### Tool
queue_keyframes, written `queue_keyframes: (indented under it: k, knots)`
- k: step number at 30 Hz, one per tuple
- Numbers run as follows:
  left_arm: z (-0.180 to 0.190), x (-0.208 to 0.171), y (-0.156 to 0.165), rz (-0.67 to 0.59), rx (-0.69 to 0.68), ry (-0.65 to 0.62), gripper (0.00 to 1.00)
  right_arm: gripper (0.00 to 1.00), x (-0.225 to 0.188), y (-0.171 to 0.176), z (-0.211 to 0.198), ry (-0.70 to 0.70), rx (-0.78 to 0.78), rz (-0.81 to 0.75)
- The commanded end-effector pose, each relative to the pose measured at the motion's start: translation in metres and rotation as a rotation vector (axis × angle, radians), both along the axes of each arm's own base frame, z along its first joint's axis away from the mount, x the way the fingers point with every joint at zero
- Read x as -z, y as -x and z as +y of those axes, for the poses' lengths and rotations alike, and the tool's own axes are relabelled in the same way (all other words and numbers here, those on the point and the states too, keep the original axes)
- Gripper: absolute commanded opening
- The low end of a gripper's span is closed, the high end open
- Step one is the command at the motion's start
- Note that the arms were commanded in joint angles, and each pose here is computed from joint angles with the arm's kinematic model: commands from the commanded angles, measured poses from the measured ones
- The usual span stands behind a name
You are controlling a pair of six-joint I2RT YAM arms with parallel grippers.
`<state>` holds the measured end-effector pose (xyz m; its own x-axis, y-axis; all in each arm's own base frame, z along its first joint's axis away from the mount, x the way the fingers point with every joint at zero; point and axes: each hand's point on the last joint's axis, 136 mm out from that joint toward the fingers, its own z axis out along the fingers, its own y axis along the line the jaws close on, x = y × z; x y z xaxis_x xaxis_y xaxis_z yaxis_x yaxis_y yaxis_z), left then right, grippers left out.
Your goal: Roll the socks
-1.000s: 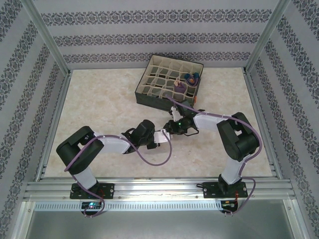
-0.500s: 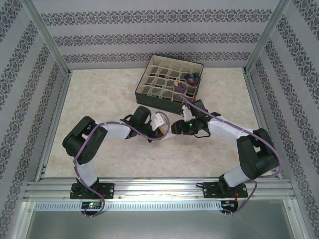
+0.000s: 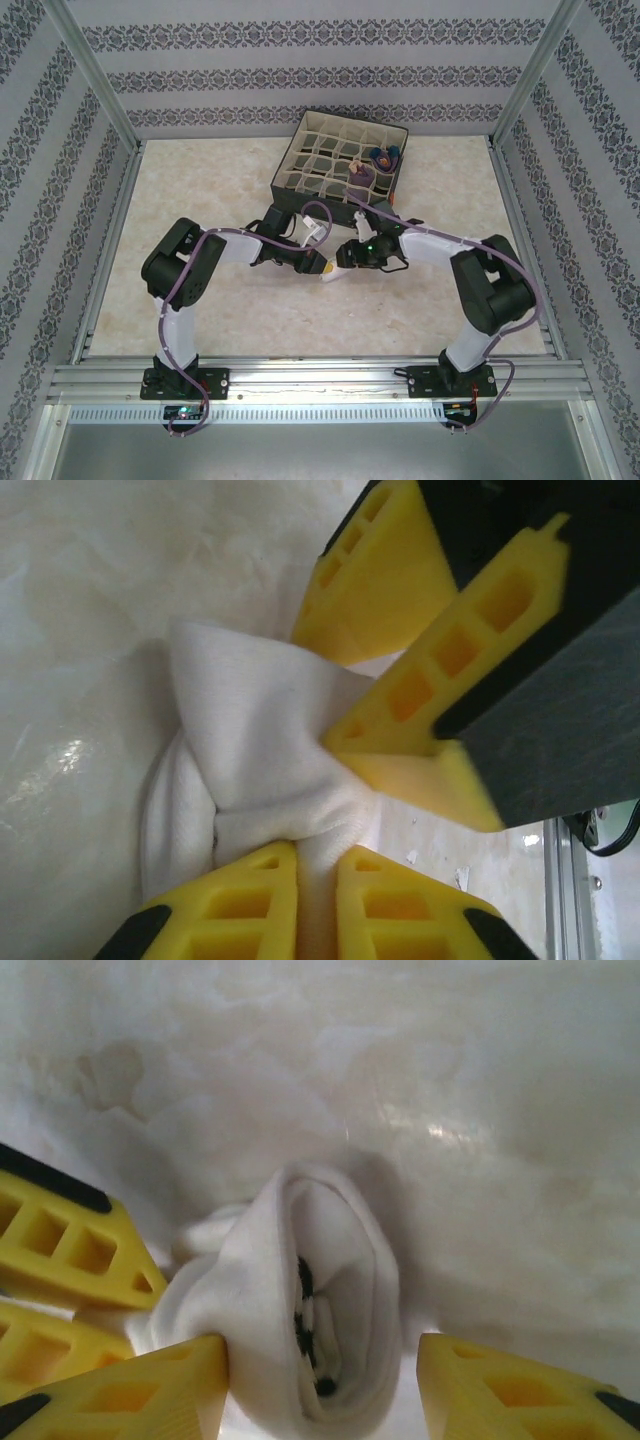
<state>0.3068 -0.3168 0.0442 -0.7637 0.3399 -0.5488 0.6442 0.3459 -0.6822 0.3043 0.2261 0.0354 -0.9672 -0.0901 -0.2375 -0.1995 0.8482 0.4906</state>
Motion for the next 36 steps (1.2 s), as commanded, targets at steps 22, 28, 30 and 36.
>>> queue_keyframes:
  k: [22, 28, 30, 36]
  knots:
    - [0.021, -0.050, 0.028, -0.955, 0.039, -0.347, 0.48, 0.32, 0.048, 0.016, -0.001, 0.109, -0.016, 0.146]
    - [0.019, -0.027, 0.006, -0.995, 0.018, -0.526, 0.54, 0.33, 0.048, 0.016, 0.001, 0.100, -0.014, 0.156]
    - [0.018, -0.018, 0.001, -0.982, 0.013, -0.554, 0.54, 0.33, 0.048, 0.017, 0.001, 0.100, -0.012, 0.160]
    - [0.011, -0.001, -0.001, -0.945, 0.026, -0.548, 0.42, 0.35, 0.047, 0.019, 0.002, 0.095, -0.010, 0.169]
